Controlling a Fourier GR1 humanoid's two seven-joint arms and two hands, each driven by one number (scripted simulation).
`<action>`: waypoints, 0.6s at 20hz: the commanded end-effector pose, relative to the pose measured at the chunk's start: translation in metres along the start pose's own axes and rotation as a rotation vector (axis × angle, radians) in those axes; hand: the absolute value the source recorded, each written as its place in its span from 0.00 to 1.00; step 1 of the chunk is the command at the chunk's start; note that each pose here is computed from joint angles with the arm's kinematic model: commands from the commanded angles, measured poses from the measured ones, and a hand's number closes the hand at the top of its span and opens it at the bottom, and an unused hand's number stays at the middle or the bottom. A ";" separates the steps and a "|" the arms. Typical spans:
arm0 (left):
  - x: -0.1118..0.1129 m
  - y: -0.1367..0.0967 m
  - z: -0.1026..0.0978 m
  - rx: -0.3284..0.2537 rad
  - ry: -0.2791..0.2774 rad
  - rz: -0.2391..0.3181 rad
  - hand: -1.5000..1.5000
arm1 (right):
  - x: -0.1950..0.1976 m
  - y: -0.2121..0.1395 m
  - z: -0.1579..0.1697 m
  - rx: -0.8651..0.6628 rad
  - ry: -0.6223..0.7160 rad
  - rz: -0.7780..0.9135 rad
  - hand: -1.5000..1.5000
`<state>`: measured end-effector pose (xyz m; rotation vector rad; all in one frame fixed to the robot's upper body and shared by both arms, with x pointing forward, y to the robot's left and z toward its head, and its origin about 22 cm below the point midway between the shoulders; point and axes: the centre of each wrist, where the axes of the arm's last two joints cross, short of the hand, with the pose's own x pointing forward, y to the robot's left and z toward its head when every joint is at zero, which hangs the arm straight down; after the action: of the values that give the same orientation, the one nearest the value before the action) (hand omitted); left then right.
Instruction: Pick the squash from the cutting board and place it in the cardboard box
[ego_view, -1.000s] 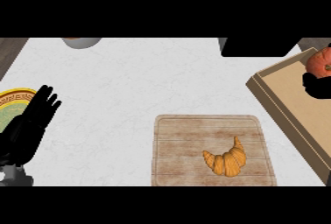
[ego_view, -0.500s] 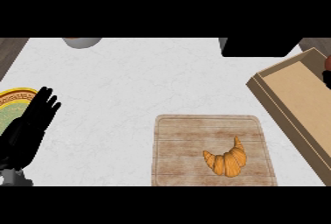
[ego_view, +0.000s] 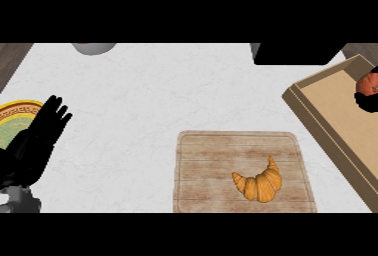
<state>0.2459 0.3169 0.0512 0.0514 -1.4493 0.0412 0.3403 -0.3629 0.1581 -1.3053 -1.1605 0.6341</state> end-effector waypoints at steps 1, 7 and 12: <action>-0.004 0.011 0.004 -0.008 0.003 0.002 0.50 | -0.023 0.035 0.006 0.151 0.091 -0.016 1.00; 0.015 0.013 0.000 0.013 0.001 0.010 0.50 | -0.054 0.055 0.002 0.215 0.106 -0.071 0.00; 0.005 0.001 0.002 0.005 -0.015 0.005 0.50 | -0.069 0.056 0.003 0.047 0.038 -0.240 0.00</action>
<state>0.2420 0.3218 0.0553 0.0549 -1.4484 0.0471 0.3322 -0.4029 0.0950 -1.1165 -1.1315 0.5480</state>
